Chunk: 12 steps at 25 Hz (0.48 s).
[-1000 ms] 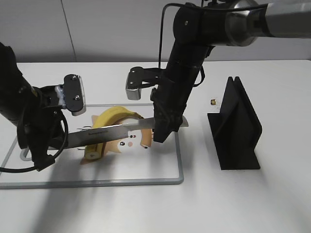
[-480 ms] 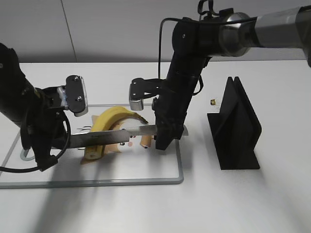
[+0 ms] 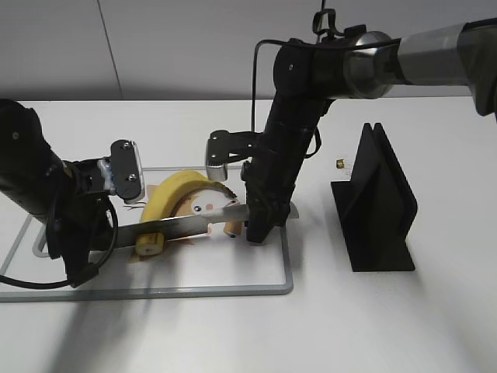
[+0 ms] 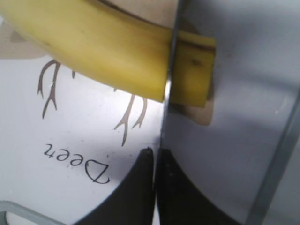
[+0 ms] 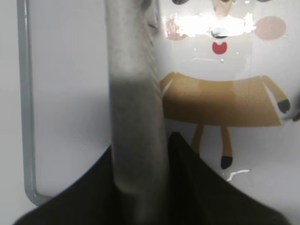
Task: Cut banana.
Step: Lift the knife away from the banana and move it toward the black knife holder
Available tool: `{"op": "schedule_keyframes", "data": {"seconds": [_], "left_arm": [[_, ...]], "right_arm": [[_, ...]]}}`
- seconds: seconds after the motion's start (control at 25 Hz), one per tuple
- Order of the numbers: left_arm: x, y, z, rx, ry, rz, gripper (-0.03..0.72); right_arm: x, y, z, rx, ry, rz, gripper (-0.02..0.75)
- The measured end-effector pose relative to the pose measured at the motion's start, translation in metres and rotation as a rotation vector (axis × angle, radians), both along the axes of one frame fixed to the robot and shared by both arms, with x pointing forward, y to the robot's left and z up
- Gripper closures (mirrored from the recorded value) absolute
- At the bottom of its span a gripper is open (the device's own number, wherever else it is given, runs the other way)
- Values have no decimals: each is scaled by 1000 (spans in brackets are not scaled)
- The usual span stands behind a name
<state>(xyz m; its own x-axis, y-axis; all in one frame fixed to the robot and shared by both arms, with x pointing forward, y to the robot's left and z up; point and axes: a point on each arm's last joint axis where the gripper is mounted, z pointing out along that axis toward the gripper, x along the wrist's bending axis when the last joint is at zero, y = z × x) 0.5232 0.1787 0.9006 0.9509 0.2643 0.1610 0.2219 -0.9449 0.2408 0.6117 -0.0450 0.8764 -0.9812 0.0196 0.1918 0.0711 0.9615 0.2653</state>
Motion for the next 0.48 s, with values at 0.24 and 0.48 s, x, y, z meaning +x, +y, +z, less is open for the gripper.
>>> {"op": "schedule_keyframes", "data": {"seconds": [0.24,0.48], "left_arm": [[1,-1,0,1,7,-2,696],[1,-1,3,0,2,-4,696]], "right_arm": [[0,0,0,1,6,-1,531],[0,0,3,4,7,2,533]]}}
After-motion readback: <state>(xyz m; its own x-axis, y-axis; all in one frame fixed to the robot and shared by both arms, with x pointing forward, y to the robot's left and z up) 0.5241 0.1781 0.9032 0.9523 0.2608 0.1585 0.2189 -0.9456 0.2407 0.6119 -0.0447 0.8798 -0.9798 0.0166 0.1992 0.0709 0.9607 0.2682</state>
